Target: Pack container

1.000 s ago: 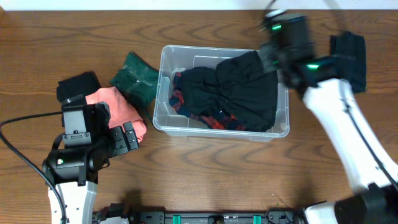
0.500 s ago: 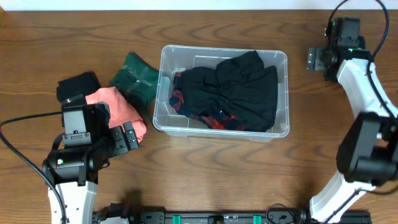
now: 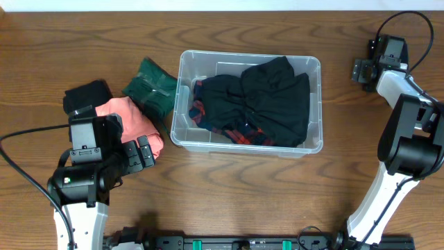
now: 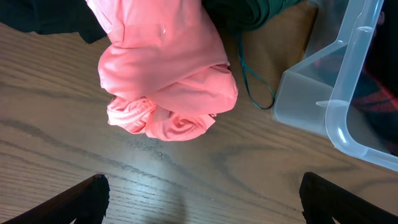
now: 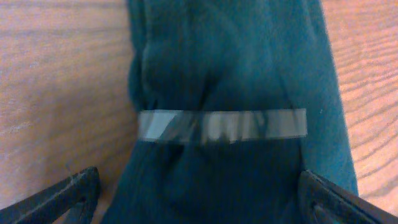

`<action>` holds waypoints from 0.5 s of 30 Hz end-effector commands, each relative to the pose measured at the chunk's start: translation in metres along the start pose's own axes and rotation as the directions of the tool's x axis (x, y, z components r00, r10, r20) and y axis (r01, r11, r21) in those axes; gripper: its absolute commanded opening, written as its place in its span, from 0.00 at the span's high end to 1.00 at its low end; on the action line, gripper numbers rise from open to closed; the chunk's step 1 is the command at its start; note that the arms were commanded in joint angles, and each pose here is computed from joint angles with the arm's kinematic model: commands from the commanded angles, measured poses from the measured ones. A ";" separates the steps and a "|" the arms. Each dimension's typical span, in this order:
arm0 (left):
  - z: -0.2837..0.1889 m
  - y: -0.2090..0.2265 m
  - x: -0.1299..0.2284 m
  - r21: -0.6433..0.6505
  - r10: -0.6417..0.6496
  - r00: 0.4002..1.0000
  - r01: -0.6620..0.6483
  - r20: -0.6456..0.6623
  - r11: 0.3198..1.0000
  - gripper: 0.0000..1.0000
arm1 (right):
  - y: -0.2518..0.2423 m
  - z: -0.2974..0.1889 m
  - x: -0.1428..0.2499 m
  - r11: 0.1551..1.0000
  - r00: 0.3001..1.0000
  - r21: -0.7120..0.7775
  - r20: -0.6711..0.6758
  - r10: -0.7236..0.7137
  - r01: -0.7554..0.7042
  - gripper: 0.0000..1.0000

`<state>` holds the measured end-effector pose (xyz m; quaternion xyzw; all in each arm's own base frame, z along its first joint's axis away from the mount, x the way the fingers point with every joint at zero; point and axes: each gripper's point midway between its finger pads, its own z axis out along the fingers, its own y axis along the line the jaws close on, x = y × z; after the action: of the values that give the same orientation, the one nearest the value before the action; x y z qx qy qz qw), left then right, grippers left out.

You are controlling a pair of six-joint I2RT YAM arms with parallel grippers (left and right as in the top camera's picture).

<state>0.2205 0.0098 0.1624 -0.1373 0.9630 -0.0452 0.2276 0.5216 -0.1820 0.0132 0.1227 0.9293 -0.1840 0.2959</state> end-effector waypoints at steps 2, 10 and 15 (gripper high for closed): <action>-0.005 0.001 -0.008 -0.008 -0.012 1.000 0.012 0.029 1.000 0.02 | -0.005 0.031 0.049 1.000 0.992 0.017 -0.124 -0.005 0.007 0.20; -0.006 0.001 -0.010 -0.007 -0.011 0.999 0.012 0.037 1.000 0.02 | -0.015 -0.015 0.030 1.000 0.990 0.007 -0.136 0.028 -0.027 0.99; -0.006 0.001 -0.010 -0.007 -0.011 0.999 0.012 0.036 1.000 0.02 | -0.019 -0.091 -0.014 1.000 0.999 -0.014 -0.048 -0.010 0.009 0.99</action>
<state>0.2235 0.0100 0.1640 -0.1368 0.9614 -0.0455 0.2344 0.4706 -0.1773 0.0300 0.1325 0.9525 -0.1736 0.2122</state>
